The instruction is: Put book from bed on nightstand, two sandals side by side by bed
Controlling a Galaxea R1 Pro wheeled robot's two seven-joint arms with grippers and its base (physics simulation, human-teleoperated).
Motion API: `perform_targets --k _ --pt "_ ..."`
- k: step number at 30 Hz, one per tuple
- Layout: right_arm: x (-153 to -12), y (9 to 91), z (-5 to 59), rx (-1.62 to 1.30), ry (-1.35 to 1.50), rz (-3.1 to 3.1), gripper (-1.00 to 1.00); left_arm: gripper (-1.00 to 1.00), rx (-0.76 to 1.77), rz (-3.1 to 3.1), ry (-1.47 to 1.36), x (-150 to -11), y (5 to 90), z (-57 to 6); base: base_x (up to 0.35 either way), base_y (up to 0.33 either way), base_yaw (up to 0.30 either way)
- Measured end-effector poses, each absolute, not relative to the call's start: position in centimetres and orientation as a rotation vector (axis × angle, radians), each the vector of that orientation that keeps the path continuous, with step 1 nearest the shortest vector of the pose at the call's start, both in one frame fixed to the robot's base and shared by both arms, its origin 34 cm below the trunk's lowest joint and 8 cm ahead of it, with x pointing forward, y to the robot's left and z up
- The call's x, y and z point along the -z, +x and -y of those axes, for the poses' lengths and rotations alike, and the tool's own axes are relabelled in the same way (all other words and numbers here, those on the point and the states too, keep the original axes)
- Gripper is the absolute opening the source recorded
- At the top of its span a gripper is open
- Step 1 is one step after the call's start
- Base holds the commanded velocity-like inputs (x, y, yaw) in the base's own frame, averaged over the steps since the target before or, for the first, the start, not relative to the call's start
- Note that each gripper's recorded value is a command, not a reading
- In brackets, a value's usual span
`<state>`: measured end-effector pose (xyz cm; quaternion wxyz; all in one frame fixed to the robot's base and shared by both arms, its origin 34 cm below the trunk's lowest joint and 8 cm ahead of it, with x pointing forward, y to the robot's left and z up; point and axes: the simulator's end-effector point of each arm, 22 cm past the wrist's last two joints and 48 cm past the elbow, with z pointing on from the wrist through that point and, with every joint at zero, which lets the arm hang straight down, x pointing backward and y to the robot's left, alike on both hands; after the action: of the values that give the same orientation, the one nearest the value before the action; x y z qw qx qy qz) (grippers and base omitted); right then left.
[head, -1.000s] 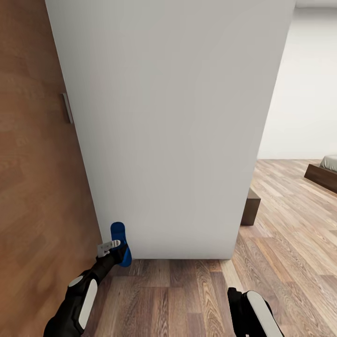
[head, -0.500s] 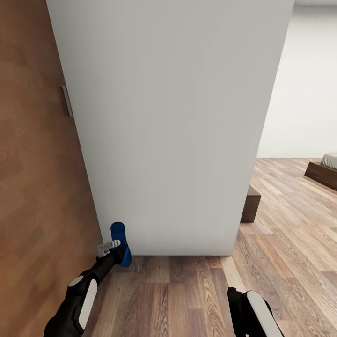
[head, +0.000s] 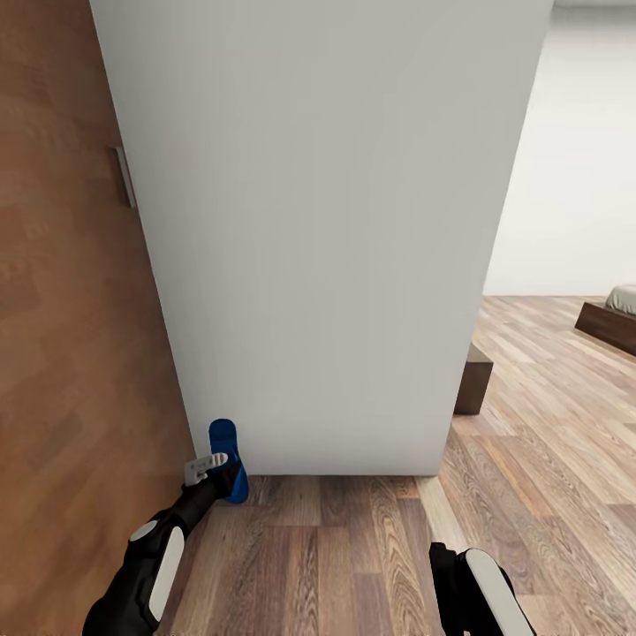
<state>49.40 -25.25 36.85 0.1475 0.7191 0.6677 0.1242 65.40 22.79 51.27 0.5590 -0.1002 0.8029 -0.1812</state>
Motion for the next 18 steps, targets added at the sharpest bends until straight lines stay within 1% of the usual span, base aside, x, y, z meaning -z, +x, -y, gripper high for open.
perform_targets --k 18 --pt "-33.4 48.2 25.2 -0.311 2.097 -1.949 1.00 -1.00 0.425 -1.941 -0.249 -47.0 64.9 -22.8 0.000 0.000 0.000"
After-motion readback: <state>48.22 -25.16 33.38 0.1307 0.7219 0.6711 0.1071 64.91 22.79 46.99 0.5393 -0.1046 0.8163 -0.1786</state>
